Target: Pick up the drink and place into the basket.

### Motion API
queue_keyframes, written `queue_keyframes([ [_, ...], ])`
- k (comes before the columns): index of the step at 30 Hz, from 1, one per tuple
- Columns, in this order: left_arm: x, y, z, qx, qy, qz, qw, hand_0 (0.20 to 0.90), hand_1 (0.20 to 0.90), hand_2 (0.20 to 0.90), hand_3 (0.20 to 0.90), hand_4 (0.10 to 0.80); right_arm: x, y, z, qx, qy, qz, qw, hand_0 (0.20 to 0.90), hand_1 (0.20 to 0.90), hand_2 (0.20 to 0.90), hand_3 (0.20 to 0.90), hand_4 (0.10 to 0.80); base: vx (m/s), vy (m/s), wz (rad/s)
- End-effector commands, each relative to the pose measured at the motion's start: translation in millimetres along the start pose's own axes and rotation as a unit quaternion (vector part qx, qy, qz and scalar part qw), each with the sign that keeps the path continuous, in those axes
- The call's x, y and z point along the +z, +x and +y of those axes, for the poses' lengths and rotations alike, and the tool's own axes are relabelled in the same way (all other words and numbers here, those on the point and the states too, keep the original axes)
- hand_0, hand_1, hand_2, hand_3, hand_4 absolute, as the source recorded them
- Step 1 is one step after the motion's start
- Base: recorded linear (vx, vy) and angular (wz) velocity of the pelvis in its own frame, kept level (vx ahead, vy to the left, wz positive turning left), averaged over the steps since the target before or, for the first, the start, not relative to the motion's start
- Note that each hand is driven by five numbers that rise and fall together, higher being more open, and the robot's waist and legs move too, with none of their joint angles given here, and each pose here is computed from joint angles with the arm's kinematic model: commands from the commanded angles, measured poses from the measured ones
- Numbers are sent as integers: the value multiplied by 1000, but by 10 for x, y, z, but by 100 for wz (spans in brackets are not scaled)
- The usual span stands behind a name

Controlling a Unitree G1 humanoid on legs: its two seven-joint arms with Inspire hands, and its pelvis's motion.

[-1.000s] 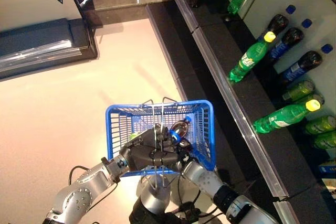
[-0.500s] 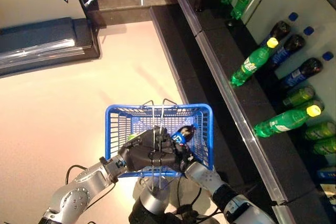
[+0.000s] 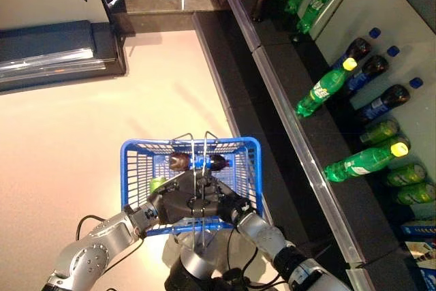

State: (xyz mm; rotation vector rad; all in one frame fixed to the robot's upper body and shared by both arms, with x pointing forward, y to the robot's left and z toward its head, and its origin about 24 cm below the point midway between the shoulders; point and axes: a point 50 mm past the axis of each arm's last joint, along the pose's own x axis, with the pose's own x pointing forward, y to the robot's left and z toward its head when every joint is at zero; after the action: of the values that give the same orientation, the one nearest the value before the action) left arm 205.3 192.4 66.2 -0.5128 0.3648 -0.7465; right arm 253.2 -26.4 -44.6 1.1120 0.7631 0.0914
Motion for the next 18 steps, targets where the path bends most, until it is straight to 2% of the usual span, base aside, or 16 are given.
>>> queue_keyframes([
  [1, 395, 48, -1119, -395, 7, -181, 901, 300, 300, 300, 200, 100, -190, -22, 306, 83, -19, 4, 996, 900, 900, 900, 900, 800, 0, 0, 0],
  [9, 423, -62, -1024, -359, -23, -210, 909, 300, 300, 300, 200, 100, 9, -338, 416, 150, -42, -82, 984, 900, 900, 900, 900, 800, -11, -19, -2],
  [18, 407, -170, -847, -286, -30, -272, 918, 300, 300, 300, 200, 100, 163, -804, 591, 255, -113, -119, 953, 900, 900, 900, 900, 800, -36, -34, -10],
])
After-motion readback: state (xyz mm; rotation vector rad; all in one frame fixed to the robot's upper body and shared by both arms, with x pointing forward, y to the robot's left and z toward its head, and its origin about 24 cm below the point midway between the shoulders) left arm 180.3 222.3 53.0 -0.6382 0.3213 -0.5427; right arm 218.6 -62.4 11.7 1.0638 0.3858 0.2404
